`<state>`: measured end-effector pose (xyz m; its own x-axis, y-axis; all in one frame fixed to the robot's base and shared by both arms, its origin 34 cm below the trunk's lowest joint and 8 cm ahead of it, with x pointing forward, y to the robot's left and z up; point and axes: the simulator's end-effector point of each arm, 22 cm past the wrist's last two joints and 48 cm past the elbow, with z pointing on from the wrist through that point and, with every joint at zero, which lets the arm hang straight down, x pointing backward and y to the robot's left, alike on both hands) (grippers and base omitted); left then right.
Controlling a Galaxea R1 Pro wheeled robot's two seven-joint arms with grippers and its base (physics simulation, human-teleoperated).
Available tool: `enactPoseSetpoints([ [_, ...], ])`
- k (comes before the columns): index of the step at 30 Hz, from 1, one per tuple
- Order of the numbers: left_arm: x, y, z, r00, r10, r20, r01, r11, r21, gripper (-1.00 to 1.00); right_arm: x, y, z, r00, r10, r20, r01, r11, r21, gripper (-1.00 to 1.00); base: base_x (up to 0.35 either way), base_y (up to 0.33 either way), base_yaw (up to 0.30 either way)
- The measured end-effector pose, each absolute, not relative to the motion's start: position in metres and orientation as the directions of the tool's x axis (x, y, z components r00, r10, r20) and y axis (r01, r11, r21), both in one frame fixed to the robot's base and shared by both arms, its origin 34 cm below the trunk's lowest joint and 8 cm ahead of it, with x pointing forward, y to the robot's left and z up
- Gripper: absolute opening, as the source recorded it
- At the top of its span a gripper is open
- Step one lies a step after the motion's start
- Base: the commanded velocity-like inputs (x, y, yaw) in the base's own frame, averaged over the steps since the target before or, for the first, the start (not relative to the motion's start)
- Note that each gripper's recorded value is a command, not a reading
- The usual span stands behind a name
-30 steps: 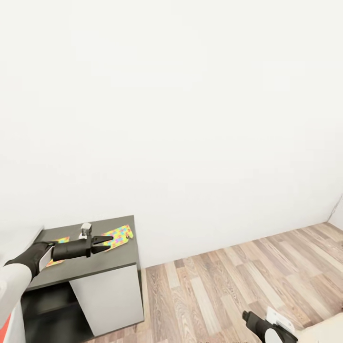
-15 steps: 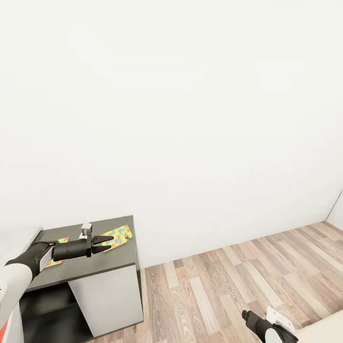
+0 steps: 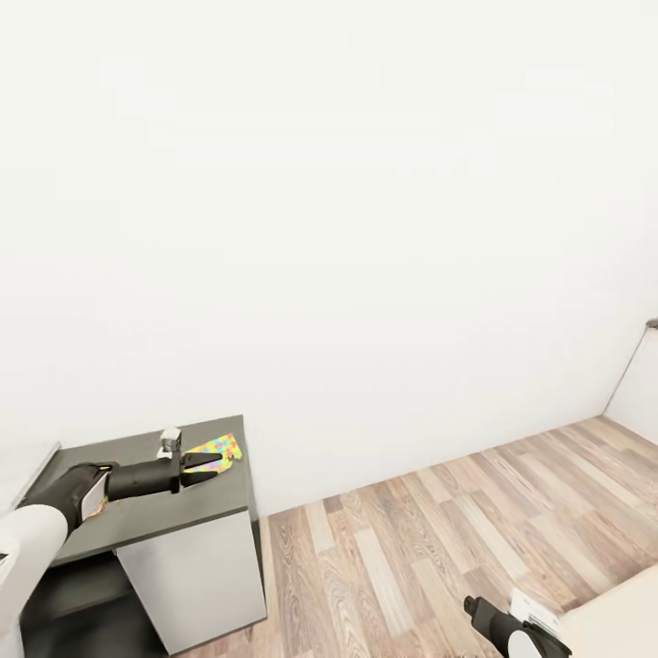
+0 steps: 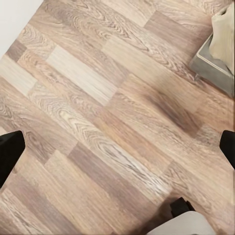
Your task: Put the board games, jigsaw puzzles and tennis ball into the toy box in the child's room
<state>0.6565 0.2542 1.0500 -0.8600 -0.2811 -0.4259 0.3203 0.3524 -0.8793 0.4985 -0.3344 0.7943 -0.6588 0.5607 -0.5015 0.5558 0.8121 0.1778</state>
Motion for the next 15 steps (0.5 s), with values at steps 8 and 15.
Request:
enactPoseSetpoints([
  [8,0.6567,0.254,1.0472,-0.862,-0.281,-0.422,0.317,0.353,-0.881,1.0,0.4977,-0.3327,0.7924,-0.661,0.562,-0.497,0.556,0.812,0.178,1.0,0.0,0.0,-0.247],
  [15,0.6573,0.254,1.0428,-0.863,-0.279,-0.421,0.315,0.354,-0.881,1.0,0.4959,-0.333,0.7891,-0.666,0.561,-0.492,0.557,0.812,0.173,1.0,0.0,0.0,-0.169],
])
